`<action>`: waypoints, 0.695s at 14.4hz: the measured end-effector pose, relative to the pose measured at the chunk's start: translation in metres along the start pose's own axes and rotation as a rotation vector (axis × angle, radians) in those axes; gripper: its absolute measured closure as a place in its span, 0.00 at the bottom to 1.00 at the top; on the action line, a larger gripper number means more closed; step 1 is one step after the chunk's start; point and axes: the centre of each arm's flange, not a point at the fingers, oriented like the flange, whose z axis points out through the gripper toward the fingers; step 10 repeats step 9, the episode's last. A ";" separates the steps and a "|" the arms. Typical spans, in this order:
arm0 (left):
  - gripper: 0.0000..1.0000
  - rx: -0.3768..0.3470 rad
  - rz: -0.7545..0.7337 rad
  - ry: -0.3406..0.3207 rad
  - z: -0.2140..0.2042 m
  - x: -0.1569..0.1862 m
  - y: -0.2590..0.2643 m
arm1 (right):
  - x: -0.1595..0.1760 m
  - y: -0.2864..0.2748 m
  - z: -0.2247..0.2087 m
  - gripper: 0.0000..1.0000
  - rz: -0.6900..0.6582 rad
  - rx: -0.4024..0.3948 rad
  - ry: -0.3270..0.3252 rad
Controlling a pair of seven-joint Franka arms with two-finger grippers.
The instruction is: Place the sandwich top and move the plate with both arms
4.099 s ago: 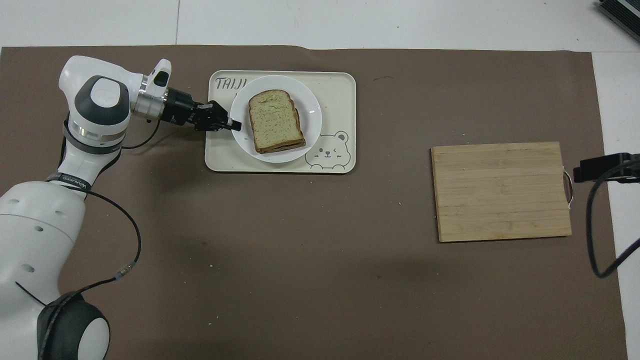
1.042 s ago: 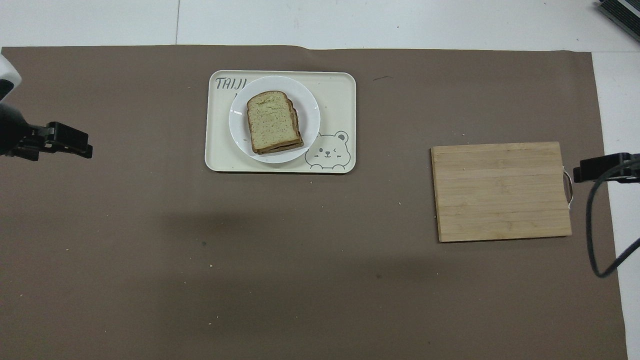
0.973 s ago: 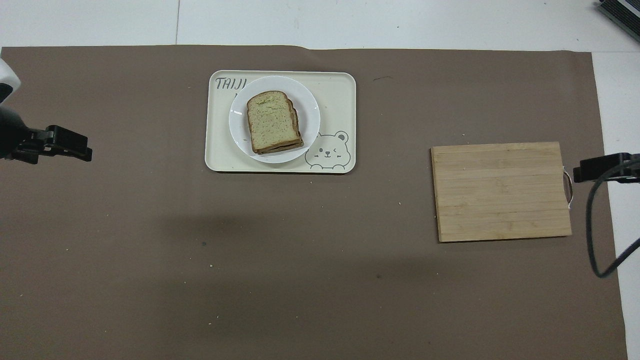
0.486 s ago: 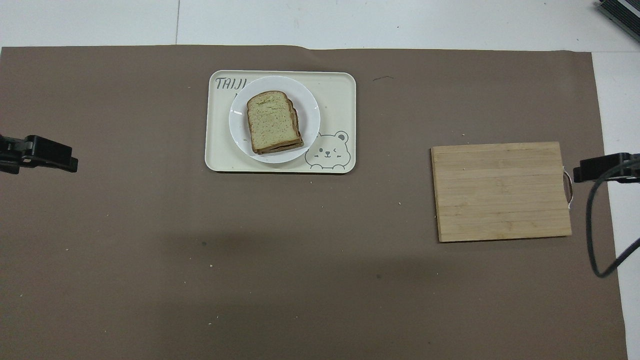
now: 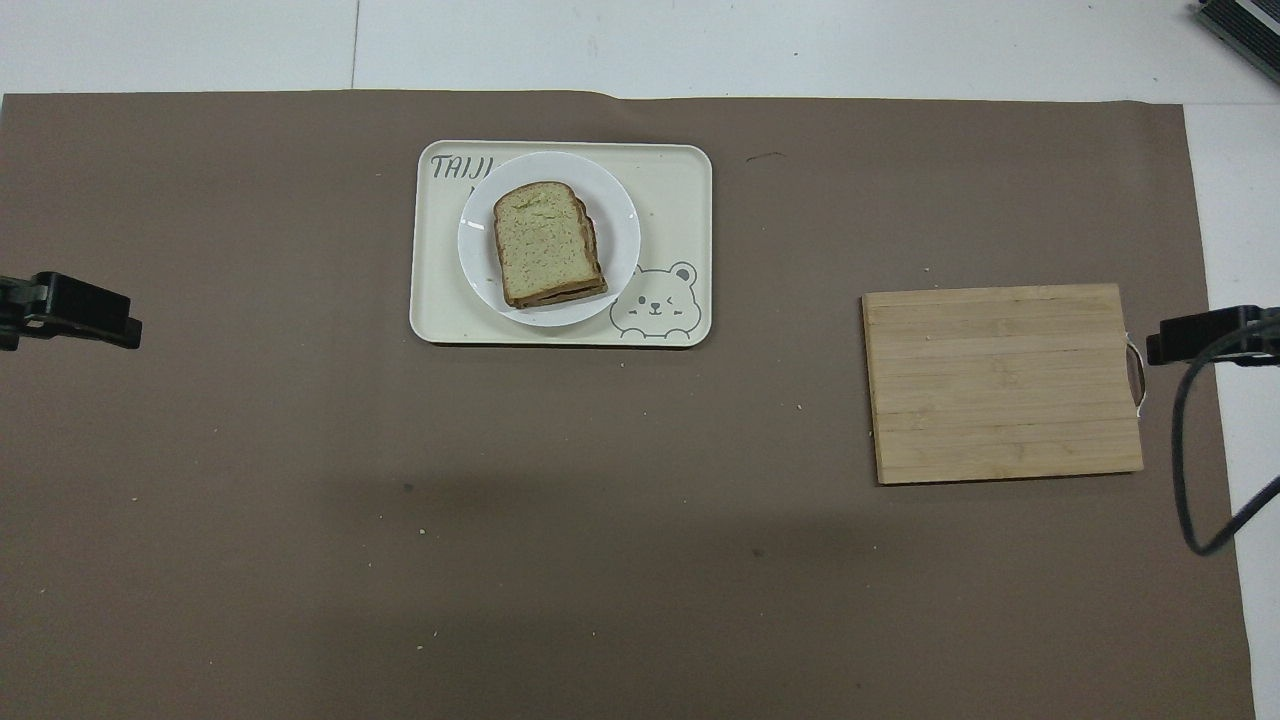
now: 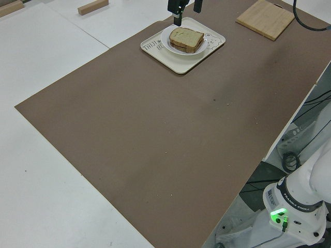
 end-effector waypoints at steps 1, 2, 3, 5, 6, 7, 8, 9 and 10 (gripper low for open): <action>0.00 0.000 0.001 0.000 0.000 0.000 0.001 | 0.000 0.000 0.000 0.00 0.000 0.000 0.000; 0.00 0.000 0.002 -0.001 0.000 0.000 0.001 | 0.000 0.000 0.000 0.00 0.000 0.000 0.000; 0.00 0.000 0.002 -0.001 0.001 0.001 0.001 | 0.000 0.000 0.000 0.00 0.000 0.000 0.000; 0.00 0.000 0.002 -0.001 0.001 0.001 0.001 | 0.000 0.000 0.000 0.00 0.000 0.000 0.000; 0.00 0.000 0.002 -0.001 0.001 0.001 0.001 | 0.000 0.000 0.000 0.00 0.000 0.000 0.000; 0.00 0.000 0.002 -0.002 0.001 0.001 0.001 | 0.000 0.000 0.000 0.00 0.000 0.000 0.000; 0.00 0.000 0.002 -0.002 0.001 0.001 0.001 | 0.000 0.000 0.000 0.00 0.000 0.000 0.000; 0.00 0.000 0.002 -0.002 0.001 0.001 0.001 | 0.000 0.000 0.000 0.00 0.000 0.000 0.000; 0.00 0.000 0.002 -0.002 0.001 0.001 0.001 | 0.000 0.000 0.000 0.00 0.000 0.000 0.000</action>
